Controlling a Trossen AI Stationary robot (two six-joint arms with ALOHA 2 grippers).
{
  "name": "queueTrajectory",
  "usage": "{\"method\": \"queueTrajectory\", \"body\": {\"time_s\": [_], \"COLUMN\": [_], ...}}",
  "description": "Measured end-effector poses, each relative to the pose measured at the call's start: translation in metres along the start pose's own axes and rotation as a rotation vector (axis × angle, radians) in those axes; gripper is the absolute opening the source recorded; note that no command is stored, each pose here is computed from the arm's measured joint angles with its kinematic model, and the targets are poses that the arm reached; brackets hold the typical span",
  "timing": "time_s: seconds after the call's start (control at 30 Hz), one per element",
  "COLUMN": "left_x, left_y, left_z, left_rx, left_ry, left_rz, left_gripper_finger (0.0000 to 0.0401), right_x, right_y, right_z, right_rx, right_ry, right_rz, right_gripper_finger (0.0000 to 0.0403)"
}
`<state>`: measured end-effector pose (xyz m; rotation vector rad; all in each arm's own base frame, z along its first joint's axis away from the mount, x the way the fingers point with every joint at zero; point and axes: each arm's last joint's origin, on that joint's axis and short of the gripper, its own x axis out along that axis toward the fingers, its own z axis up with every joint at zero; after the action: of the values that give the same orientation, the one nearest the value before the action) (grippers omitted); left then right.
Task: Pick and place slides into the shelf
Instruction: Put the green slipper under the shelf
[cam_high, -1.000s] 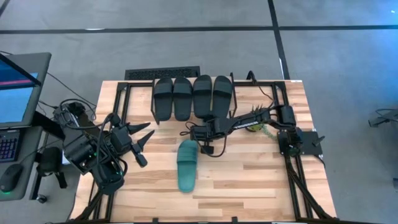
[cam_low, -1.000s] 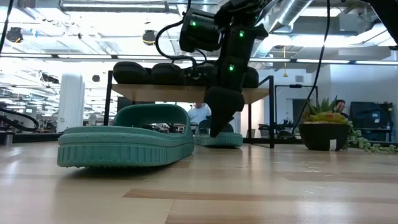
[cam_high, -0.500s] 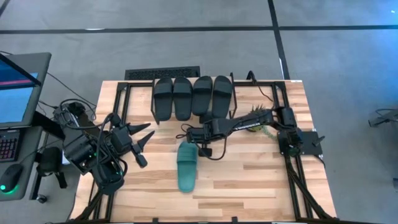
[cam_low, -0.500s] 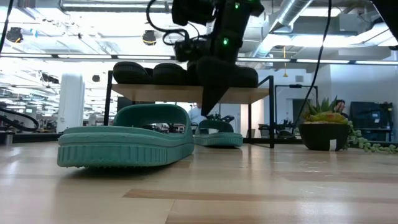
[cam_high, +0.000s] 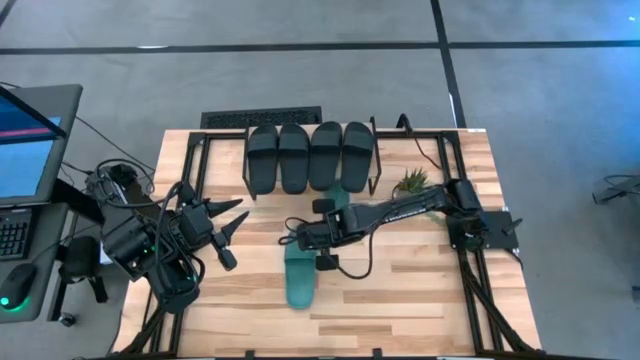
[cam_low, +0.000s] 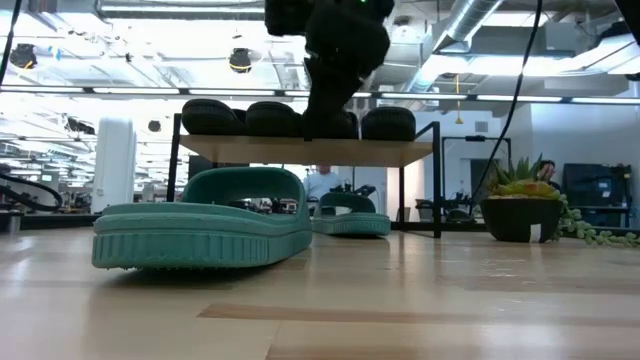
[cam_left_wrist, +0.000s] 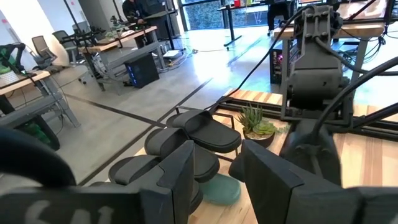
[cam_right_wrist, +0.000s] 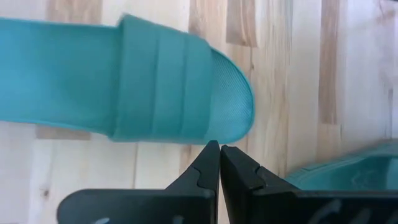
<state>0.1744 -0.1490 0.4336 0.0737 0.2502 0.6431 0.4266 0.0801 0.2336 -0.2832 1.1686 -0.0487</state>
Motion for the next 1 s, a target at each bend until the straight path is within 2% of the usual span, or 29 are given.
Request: {"method": "queueTrajectory", "body": {"time_s": [0.17,0.4,0.57,0.73,1.0], "left_x": [0.0,0.0,0.0,0.0,0.0], "left_y": [0.0,0.0,0.0,0.0,0.0], "left_z": [0.0,0.0,0.0,0.0,0.0], "left_rx": [0.001,0.002,0.002,0.003,0.003], "left_ry": [0.0,0.0,0.0,0.0,0.001], "left_rz": [0.0,0.0,0.0,0.0,0.0], "left_gripper_finger": [0.0122,0.0122,0.0122,0.0122,0.0122], "right_x": [-0.009,-0.021,-0.031,-0.042,-0.047], "right_y": [0.006,0.004,0.011,0.025,0.041], "right_z": [0.004,0.006,0.01,0.013,0.012], "right_rx": [0.0,0.06,0.046,0.021,0.037], "right_ry": [-0.017,0.011,-0.005,-0.038,-0.046], "right_rz": [0.007,0.004,0.013,0.031,0.044], "right_gripper_finger": [0.002,0.0086,0.0116,0.0129,0.0125]}}
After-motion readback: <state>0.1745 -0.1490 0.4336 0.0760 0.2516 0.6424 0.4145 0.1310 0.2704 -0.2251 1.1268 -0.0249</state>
